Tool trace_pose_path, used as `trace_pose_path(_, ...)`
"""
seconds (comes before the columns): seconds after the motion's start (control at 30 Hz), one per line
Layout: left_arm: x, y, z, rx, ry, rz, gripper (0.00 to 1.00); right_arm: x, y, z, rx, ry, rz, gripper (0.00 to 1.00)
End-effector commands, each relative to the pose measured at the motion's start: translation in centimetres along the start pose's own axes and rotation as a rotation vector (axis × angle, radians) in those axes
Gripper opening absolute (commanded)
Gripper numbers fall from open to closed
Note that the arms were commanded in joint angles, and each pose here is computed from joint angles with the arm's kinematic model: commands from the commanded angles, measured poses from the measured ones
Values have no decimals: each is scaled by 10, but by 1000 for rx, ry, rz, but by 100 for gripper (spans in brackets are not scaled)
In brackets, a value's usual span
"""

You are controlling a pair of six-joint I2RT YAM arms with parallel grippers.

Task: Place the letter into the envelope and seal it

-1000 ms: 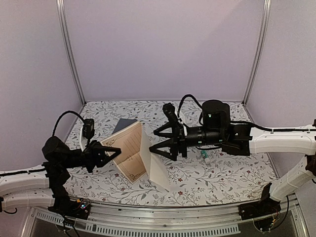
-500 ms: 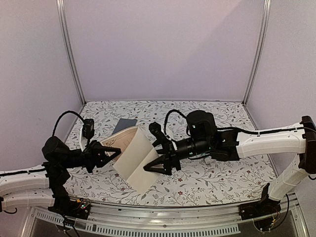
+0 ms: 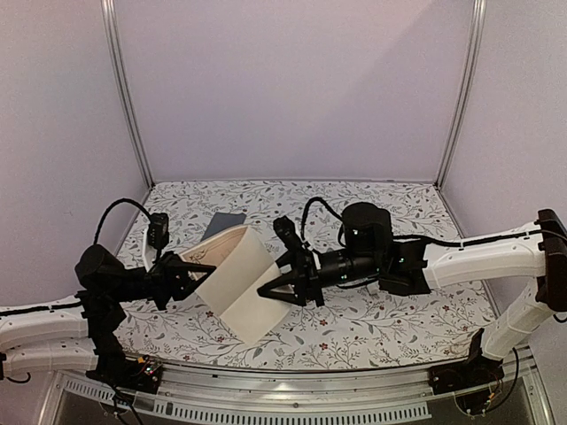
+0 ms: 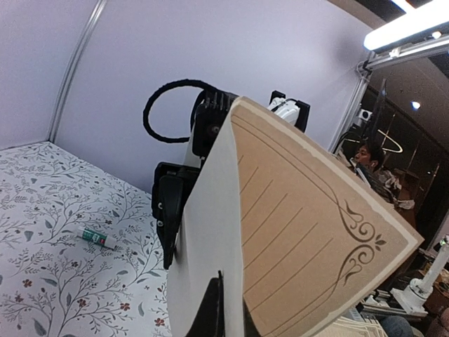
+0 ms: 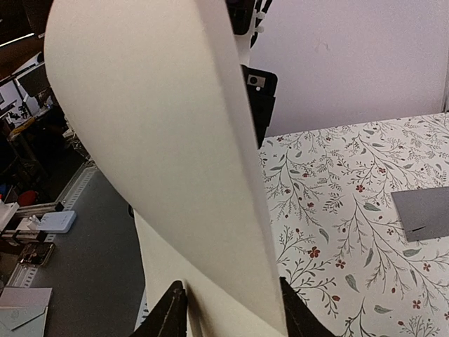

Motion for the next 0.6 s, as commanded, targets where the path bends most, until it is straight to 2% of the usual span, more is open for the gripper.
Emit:
trace_pose_path(0.0,-6,10,4,-32,-28,35,0,3,0,1,-44,38,17,36)
trace_pose_path(0.17,-5,10,4,-33,-25,34,0,0,-4,6,-34,58,44,25)
trace_pose_path(0.43,-5,9,4,-37,-20,34,0,-1,-7,10,-34,86,62,22)
trace_pose_path(0.57,-5,9,4,-38,-18,36,0,1,-7,10,-41,104,70,9)
Point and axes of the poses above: each gripper's point midway between its finger pads, its own z axis out along the fingers, its own x axis along the line the jaws close on, y = z × x, the point moved 7 cm from there along -z, back along the fingers, and after that the axes turned 12 degrees about z, right-handed, at the moved point
